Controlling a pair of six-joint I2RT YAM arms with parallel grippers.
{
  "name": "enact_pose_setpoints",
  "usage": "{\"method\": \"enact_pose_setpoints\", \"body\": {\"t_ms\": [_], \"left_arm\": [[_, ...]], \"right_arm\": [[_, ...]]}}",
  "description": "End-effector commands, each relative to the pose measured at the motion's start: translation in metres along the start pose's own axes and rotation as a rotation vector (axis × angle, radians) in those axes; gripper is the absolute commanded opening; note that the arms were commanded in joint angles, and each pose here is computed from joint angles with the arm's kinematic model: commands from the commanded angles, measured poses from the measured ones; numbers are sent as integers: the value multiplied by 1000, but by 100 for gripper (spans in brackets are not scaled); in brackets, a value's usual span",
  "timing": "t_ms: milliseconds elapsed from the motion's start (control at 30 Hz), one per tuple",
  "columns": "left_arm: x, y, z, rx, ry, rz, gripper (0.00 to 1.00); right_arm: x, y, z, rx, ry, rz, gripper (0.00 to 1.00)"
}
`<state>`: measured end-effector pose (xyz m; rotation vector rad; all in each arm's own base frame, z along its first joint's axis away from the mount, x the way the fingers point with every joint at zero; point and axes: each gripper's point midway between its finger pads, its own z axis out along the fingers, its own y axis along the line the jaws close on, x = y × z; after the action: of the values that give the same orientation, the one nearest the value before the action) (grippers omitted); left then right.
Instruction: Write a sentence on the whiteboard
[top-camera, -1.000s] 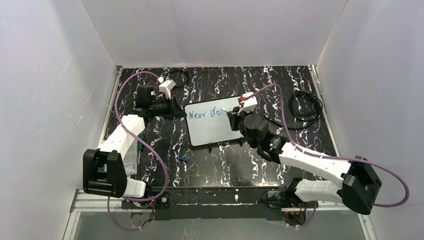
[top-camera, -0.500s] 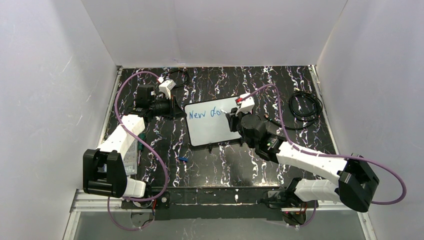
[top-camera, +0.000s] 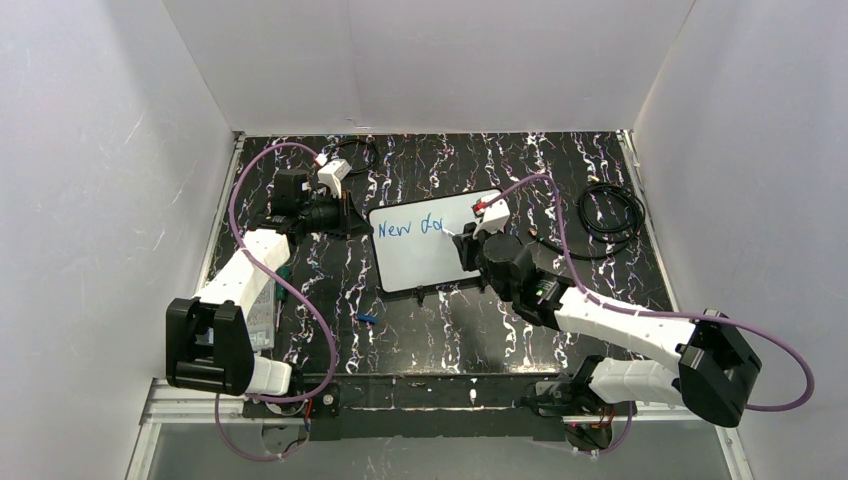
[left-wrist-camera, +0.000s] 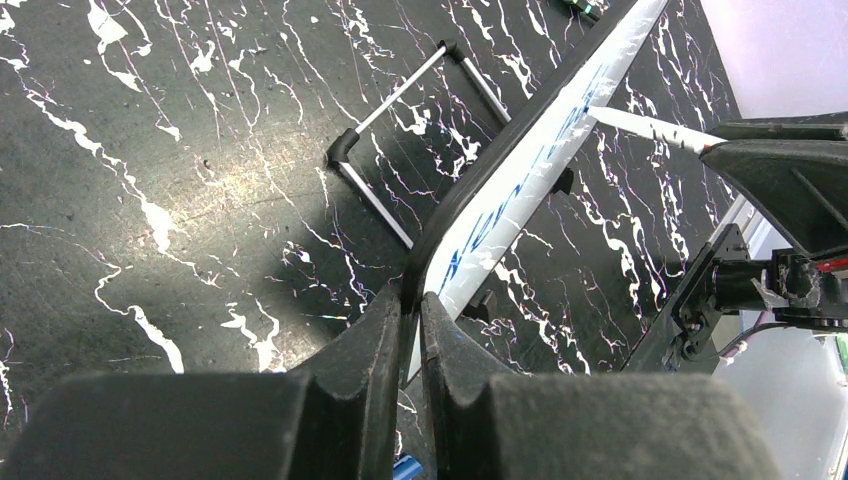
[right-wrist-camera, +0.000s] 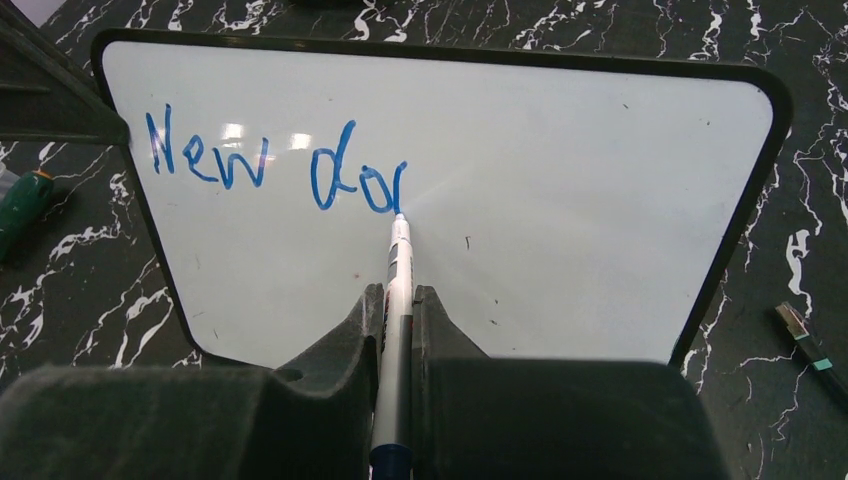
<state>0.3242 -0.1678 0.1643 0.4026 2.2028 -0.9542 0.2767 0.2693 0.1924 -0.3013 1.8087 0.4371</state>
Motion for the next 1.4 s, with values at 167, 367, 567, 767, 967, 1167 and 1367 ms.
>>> {"method": "enact_pose_setpoints", "body": {"t_ms": [167, 367, 567, 767, 967, 1167, 1367], "left_arm": [[-4, -15, -8, 36, -15, 32, 0], [-3, -15, -8, 36, -13, 31, 0], [-4, -15, -8, 35, -14, 32, 0], [-4, -15, -8, 36, -15, 33, 0], [-4, -15, -7, 36, -13, 32, 0], [-4, -15, -8, 36, -14, 31, 0], [-4, -15, -8, 36, -15, 33, 0]], "right_arm": [[-11, -20, -5, 91, -37, -12, 1], [-33, -13, -1, 80, -94, -5, 1], [-40, -6, 3, 53, -111, -6, 1], [-34, 2, 7, 19, -94, -6, 1], [-36, 2, 4, 10, -101, 3, 1], [-52, -3, -9, 12, -137, 9, 1], [-48, -13, -9, 58, -134, -7, 1]]}}
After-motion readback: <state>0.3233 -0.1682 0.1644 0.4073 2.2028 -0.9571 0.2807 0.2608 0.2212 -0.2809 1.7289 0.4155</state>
